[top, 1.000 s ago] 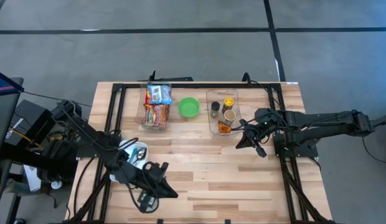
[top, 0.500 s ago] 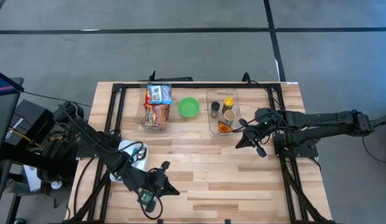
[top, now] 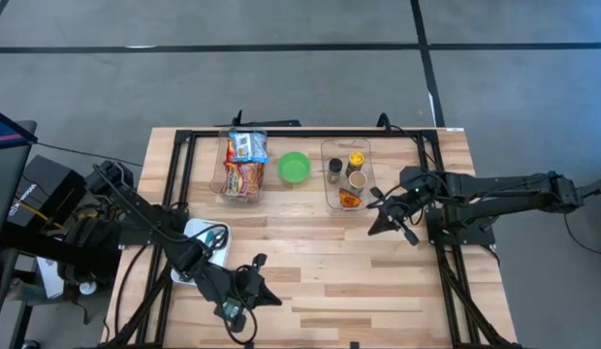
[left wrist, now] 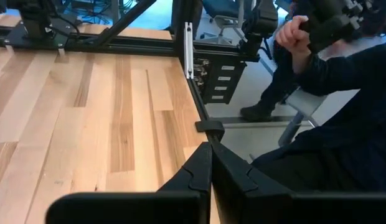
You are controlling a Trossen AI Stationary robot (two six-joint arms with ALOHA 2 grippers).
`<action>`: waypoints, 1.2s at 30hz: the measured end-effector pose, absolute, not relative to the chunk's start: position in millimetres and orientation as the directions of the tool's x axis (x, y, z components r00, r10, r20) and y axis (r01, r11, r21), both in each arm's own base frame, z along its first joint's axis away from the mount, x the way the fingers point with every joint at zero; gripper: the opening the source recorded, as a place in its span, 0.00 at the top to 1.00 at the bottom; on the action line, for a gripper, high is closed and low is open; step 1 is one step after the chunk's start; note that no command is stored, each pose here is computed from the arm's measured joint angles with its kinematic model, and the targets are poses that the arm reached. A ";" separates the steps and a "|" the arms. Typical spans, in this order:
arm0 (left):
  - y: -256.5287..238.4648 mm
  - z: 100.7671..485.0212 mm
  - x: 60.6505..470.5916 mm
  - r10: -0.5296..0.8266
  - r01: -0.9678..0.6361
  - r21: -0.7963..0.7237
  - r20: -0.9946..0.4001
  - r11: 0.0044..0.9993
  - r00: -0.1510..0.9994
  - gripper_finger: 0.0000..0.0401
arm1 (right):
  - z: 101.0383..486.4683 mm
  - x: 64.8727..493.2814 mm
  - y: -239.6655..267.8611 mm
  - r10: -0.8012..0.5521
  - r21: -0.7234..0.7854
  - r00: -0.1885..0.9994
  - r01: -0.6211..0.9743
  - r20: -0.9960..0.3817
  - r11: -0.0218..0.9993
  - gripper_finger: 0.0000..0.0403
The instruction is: Pick & Place Food Item
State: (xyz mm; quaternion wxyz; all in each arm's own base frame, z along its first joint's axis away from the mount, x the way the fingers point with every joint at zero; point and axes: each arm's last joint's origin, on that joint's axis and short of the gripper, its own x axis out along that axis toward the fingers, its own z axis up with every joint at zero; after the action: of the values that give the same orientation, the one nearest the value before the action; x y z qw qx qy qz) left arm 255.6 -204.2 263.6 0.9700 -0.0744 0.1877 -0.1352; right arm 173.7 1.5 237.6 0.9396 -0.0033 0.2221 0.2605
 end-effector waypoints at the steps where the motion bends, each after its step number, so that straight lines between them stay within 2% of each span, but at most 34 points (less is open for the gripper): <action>1: -204.2 263.7 255.5 -0.290 0.234 -0.196 -0.343 0.952 0.893 1.00 | 238.9 173.6 1.2 0.504 0.119 0.761 -0.503 -0.410 0.856 1.00; 6: -204.1 263.7 255.6 -0.290 0.234 -0.196 -0.344 0.952 0.893 1.00 | 257.4 158.0 -6.3 0.565 0.105 0.771 -0.562 -0.295 0.821 1.00; 14: -204.0 264.0 255.5 -0.290 0.234 -0.197 -0.343 0.952 0.893 1.00 | 277.6 130.6 -19.9 0.442 0.014 0.878 -0.447 -0.182 0.894 1.00; 20: -204.0 264.0 255.5 -0.290 0.234 -0.197 -0.342 0.952 0.894 1.00 | 273.8 129.0 -27.8 0.337 0.072 0.915 -0.329 -0.221 0.941 1.00; 27: -204.0 264.0 255.5 -0.290 0.234 -0.197 -0.342 0.952 0.894 1.00 | 268.7 131.9 -29.4 0.337 0.110 0.905 -0.319 -0.259 0.941 1.00; 31: -204.0 264.0 255.5 -0.290 0.234 -0.197 -0.343 0.952 0.893 1.00 | 273.7 133.6 -30.6 0.322 0.066 0.921 -0.315 -0.219 0.947 1.00; 36: -204.0 264.0 255.4 -0.291 0.234 -0.197 -0.342 0.952 0.893 1.00 | 287.2 131.5 -34.4 0.139 -0.021 0.983 -0.142 -0.119 0.990 1.00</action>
State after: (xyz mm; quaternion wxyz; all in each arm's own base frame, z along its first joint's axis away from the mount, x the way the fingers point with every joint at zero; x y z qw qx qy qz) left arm 255.4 -204.0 264.0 0.9700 -0.0755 0.1871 -0.1353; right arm 131.5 -34.4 287.2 0.9957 -0.0148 0.0585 0.0705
